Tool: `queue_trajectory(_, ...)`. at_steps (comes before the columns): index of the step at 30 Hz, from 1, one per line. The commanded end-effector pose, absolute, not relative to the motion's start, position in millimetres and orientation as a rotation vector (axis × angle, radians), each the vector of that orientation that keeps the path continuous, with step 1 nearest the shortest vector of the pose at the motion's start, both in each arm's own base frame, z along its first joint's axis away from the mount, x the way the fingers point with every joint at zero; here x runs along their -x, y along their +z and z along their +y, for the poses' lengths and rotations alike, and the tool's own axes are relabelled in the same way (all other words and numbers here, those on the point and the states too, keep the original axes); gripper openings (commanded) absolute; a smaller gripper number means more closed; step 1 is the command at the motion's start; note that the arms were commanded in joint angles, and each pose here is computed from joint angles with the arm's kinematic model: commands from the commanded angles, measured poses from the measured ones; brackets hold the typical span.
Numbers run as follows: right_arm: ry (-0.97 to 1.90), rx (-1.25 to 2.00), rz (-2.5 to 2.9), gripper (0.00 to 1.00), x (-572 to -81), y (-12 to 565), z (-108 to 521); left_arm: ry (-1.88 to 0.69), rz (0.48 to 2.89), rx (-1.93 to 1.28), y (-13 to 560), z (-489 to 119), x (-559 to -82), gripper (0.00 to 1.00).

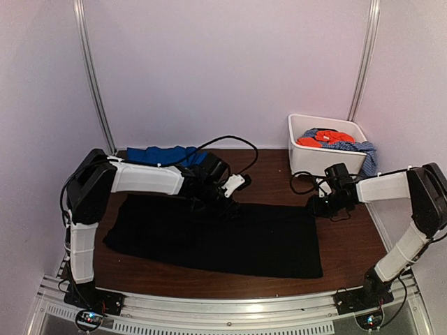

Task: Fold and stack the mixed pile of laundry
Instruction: Smooth out the rectangle-folded T-shirt at the center of the board.

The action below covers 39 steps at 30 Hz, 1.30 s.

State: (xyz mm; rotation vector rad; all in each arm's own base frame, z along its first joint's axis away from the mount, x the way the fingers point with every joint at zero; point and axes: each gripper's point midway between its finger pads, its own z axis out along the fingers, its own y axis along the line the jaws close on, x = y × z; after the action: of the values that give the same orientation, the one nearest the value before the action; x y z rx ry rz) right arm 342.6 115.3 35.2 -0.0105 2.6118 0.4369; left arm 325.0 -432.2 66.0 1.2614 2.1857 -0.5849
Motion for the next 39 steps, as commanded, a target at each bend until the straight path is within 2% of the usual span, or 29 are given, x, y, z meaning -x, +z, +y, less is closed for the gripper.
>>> queue_trajectory(1, 0.383, -0.038, 2.634, 0.43, -346, 31, 106, -0.578, 2.138, -1.3, 66, -440, -331, 0.7)
queue_trajectory(3, 0.371, -0.054, 2.639, 0.46, -345, 30, 104, -0.578, 2.14, -1.299, 65, -440, -332, 0.7)
queue_trajectory(6, 0.378, -0.051, 2.638, 0.44, -345, 29, 105, -0.583, 2.141, -1.297, 65, -441, -332, 0.7)
queue_trajectory(9, 0.38, -0.05, 2.635, 0.28, -344, 32, 105, -0.584, 2.143, -1.305, 62, -442, -330, 0.7)
queue_trajectory(10, 0.382, -0.051, 2.63, 0.26, -344, 34, 105, -0.586, 2.145, -1.311, 60, -442, -330, 0.7)
queue_trajectory(19, 0.4, -0.051, 2.614, 0.26, -337, 45, 105, -0.51, 2.109, -1.43, 40, -452, -314, 0.72)
queue_trajectory(26, 0.407, -0.057, 2.614, 0.19, -333, 44, 105, -0.433, 2.088, -1.461, 30, -454, -317, 0.72)
queue_trajectory(32, 0.407, -0.055, 2.611, 0.0, -332, 45, 105, -0.372, 2.081, -1.442, 29, -451, -326, 0.64)
queue_trajectory(36, 0.41, -0.057, 2.601, 0.0, -333, 49, 105, -0.31, 2.075, -1.43, 35, -444, -331, 0.55)
queue_trajectory(39, 0.403, -0.059, 2.59, 0.0, -334, 53, 104, -0.288, 2.05, -1.453, 44, -437, -327, 0.55)
